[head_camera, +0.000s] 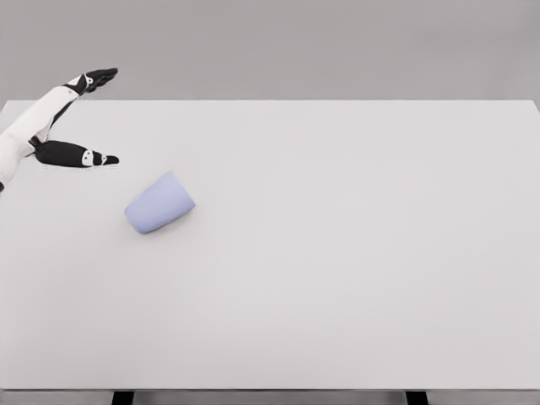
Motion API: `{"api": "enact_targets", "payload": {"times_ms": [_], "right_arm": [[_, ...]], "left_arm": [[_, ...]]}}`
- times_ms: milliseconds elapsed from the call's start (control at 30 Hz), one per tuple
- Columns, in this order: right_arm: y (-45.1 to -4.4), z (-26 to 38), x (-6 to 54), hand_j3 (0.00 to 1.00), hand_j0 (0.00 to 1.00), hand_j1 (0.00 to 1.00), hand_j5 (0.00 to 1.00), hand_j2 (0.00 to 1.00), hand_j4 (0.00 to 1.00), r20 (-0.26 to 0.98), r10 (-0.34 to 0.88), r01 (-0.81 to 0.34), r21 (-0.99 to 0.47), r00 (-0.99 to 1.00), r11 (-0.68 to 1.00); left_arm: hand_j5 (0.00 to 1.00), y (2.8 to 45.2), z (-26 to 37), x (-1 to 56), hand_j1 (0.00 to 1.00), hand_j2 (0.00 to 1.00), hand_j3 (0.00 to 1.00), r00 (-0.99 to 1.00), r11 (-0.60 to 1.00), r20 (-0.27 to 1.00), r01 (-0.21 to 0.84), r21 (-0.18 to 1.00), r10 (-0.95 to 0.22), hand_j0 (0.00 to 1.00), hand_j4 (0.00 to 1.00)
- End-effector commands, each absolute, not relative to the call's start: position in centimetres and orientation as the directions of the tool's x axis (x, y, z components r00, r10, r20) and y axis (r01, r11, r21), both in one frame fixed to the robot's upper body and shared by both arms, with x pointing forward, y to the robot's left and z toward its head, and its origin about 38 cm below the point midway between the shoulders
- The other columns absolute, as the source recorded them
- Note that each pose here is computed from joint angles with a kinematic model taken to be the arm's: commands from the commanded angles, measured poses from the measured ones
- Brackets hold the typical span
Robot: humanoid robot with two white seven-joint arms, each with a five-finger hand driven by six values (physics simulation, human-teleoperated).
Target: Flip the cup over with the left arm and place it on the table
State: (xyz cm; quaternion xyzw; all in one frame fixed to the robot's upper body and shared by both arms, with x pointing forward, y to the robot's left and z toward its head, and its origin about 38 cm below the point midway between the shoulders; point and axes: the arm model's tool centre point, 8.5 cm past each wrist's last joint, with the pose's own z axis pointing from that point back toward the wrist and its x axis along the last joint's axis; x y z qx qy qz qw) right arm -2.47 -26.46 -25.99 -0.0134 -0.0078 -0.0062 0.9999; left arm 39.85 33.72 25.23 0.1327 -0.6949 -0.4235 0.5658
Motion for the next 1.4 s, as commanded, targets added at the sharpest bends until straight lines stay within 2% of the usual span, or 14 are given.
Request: {"api": "enact_targets", "payload": {"times_ms": [0,67,300,467,767,967,1067,1200,1367], "right_arm": [[-26.5,-26.0,-2.5,1.00,1.00,1.00,1.00,1.00,1.00,0.017,-0.011,0.012,-0.026,1.000,1.000],[-26.5,-26.0,-2.5,1.00,1.00,1.00,1.00,1.00,1.00,0.015,-0.013,0.013,-0.027,1.000,1.000],[-26.5,-26.0,-2.5,1.00,1.00,1.00,1.00,1.00,1.00,0.017,-0.013,0.013,-0.027,1.000,1.000],[-26.5,-26.0,-2.5,1.00,1.00,1.00,1.00,1.00,1.00,0.017,-0.013,0.013,-0.027,1.000,1.000],[-26.5,-26.0,-2.5,1.00,1.00,1.00,1.00,1.00,1.00,0.017,-0.013,0.013,-0.027,1.000,1.000],[-26.5,-26.0,-2.5,1.00,1.00,1.00,1.00,1.00,1.00,0.017,-0.013,0.013,-0.027,1.000,1.000],[-26.5,-26.0,-2.5,1.00,1.00,1.00,1.00,1.00,1.00,0.017,-0.013,0.013,-0.027,1.000,1.000],[-26.5,-26.0,-2.5,1.00,1.00,1.00,1.00,1.00,1.00,0.017,-0.013,0.013,-0.027,1.000,1.000],[-26.5,-26.0,-2.5,1.00,1.00,1.00,1.00,1.00,1.00,0.015,-0.011,0.012,-0.026,1.000,1.000]], "left_arm": [[1.00,33.7,24.9,39.9,1.00,1.00,1.00,-0.302,0.613,0.683,0.301,0.730,-0.665,1.00,1.00],[1.00,34.1,25.3,39.9,1.00,1.00,1.00,-0.299,0.607,0.675,0.296,0.737,-0.674,1.00,1.00],[1.00,32.9,24.4,39.9,1.00,1.00,1.00,-0.293,0.507,0.643,0.424,0.751,-0.708,1.00,1.00],[1.00,31.4,22.7,39.0,1.00,1.00,1.00,-0.346,0.470,0.658,0.490,0.735,-0.669,1.00,1.00],[1.00,31.2,22.0,38.7,1.00,1.00,1.00,-0.274,0.546,0.752,0.547,0.634,-0.599,1.00,1.00],[1.00,31.1,20.5,38.6,1.00,1.00,1.00,-0.176,0.579,0.785,0.584,0.569,-0.595,1.00,1.00],[1.00,30.9,19.8,38.8,1.00,1.00,1.00,-0.125,0.592,0.781,0.583,0.556,-0.611,1.00,1.00],[1.00,31.0,19.1,39.4,1.00,1.00,1.00,-0.048,0.650,0.773,0.510,0.564,-0.633,1.00,1.00],[1.00,29.9,18.4,39.6,1.00,1.00,1.00,-0.032,0.669,0.785,0.502,0.547,-0.618,1.00,1.00]]}}
